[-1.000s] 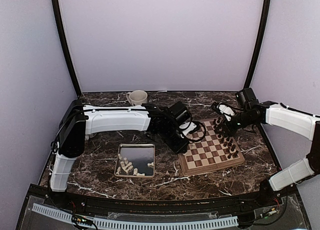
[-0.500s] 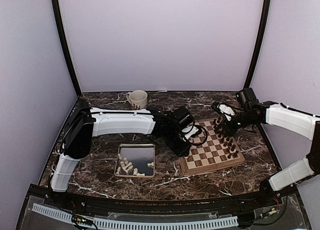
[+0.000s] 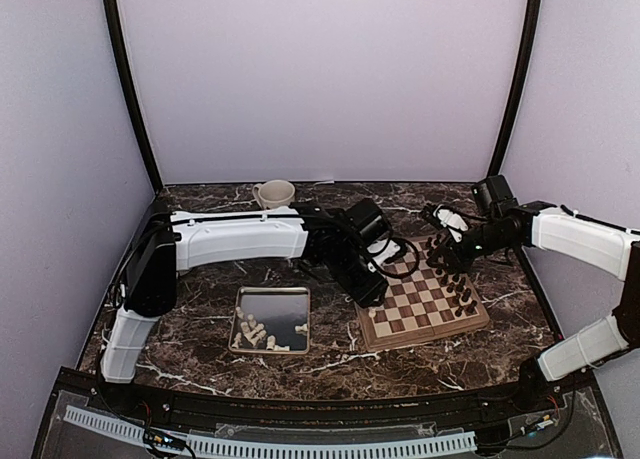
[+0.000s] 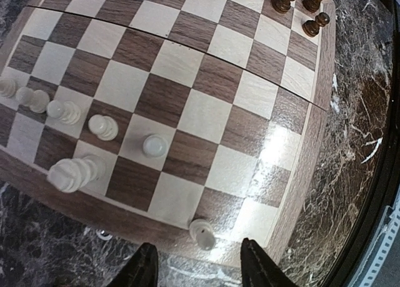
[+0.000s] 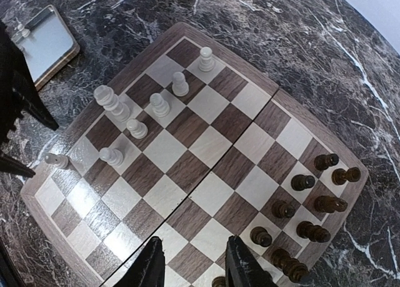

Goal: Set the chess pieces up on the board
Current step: Place the pawn on the chessboard, then pick up the pawn from the chessboard, then place the pawn at f2, then pick up the rook from the storage box.

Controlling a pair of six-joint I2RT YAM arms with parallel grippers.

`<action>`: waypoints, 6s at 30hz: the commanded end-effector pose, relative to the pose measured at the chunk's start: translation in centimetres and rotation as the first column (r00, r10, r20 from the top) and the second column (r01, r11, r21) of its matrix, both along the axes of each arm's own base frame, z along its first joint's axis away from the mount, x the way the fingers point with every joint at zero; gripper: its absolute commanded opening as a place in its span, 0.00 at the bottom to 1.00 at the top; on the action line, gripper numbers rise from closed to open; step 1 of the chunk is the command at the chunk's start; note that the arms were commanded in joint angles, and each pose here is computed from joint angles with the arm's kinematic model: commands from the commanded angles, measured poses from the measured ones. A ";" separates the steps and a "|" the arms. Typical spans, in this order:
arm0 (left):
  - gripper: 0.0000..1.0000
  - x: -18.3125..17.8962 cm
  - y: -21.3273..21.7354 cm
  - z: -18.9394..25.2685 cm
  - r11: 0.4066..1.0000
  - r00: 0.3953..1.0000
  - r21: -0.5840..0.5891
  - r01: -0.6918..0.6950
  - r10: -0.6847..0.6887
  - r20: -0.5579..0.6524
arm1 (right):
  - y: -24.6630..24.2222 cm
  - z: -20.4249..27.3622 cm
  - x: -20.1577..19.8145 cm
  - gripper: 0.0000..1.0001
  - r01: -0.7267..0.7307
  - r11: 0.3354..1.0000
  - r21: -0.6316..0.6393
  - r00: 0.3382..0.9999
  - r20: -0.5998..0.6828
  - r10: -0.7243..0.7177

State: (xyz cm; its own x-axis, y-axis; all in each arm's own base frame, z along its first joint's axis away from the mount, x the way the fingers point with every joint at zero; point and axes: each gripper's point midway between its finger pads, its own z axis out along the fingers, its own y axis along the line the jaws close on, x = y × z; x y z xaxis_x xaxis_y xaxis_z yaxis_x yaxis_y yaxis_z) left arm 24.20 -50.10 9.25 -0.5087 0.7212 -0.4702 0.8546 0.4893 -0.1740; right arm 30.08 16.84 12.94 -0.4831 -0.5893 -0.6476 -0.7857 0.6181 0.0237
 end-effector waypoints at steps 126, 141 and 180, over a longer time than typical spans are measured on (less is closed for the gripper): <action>0.61 13.5 19.6 12.5 0.882 0.845 -0.271 -0.386 0.456 0.280 | 9.1 -7.0 -5.4 0.20 -0.434 0.844 -0.315 0.896 -0.254 0.365; 0.57 11.2 18.9 10.3 0.907 0.876 -0.138 -0.398 0.421 0.237 | 5.6 -1.0 -4.4 0.24 -0.295 0.935 -0.195 0.954 -0.110 0.278; 0.32 -2.2 26.2 -4.8 0.790 0.874 0.476 -0.387 0.478 -0.082 | 3.1 -1.0 -3.8 0.29 -0.189 0.980 -0.064 0.981 0.027 0.191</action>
State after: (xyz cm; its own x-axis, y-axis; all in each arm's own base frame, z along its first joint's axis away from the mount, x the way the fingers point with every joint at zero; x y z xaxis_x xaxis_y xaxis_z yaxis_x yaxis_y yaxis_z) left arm 21.74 -23.59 3.90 -0.8698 0.4931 -0.0182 0.4931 0.8700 0.0027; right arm 25.95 20.08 11.83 -0.3438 -0.7114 -0.6129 -0.8925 0.4506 -0.0223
